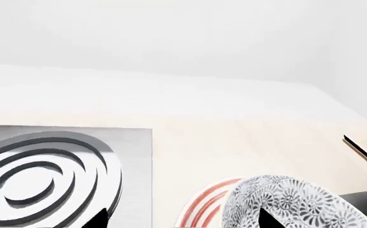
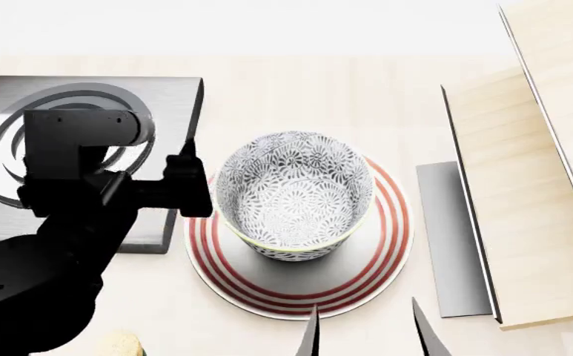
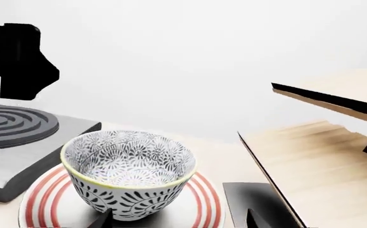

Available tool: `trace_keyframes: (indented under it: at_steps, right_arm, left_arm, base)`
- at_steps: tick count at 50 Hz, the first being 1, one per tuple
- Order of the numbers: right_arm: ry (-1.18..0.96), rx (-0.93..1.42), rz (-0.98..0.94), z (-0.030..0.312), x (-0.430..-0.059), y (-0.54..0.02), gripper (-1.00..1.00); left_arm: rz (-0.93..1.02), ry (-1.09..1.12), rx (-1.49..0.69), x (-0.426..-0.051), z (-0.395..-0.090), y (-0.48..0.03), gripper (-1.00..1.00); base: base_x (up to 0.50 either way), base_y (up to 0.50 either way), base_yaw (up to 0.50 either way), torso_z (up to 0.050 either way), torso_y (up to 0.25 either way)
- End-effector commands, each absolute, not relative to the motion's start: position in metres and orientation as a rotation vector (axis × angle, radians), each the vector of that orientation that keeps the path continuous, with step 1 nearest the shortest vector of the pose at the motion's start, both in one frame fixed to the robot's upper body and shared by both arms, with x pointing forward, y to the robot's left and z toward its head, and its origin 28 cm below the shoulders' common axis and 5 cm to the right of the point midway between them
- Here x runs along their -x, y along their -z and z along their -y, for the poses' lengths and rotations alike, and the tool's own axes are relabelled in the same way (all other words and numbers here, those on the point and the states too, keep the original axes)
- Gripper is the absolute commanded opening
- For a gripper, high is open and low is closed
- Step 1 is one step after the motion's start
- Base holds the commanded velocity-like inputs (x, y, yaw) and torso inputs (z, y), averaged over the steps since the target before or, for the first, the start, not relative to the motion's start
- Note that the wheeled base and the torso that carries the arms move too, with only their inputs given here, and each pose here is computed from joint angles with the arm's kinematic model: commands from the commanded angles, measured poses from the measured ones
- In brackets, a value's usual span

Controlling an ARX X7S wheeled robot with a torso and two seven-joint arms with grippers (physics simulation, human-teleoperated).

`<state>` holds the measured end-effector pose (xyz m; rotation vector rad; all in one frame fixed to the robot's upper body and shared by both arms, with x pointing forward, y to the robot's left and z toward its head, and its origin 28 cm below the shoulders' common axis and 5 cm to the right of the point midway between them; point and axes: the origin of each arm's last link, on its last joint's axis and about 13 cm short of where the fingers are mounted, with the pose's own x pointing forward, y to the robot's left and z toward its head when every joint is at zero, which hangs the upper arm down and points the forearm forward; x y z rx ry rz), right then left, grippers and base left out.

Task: Pick up the akita bowl and put it on the plate.

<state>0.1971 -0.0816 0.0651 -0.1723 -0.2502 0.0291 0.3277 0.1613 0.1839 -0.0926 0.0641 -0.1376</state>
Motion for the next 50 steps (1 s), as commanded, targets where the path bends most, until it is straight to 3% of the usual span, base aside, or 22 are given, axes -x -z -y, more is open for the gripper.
trace_keyframes:
  at_steps: [1,11,25,50]
  right_arm:
    - [0.001,0.184,0.299,0.086,-0.195,-0.083,1.00]
    - [0.036,0.199,0.352,0.091,-0.193,-0.101,1.00]
    - [0.057,0.222,0.408,0.094,-0.186,-0.119,1.00]
    - [0.120,0.225,0.649,0.103,-0.137,-0.175,1.00]
  left_arm:
    - [0.062,0.104,0.050,-0.296,-0.181,-0.205,1.00]
    - [0.223,0.067,0.022,-0.249,-0.204,-0.227,1.00]
    - [0.335,-0.023,-0.016,-0.213,-0.227,-0.232,1.00]
    - [0.516,-0.083,-0.040,-0.130,-0.248,-0.226,1.00]
  base:
    - [0.00,0.00,0.00,0.000,0.000]
    - [0.00,0.00,0.00,0.000,0.000]
    - [0.00,0.00,0.00,0.000,0.000]
    - [0.00,0.00,0.00,0.000,0.000]
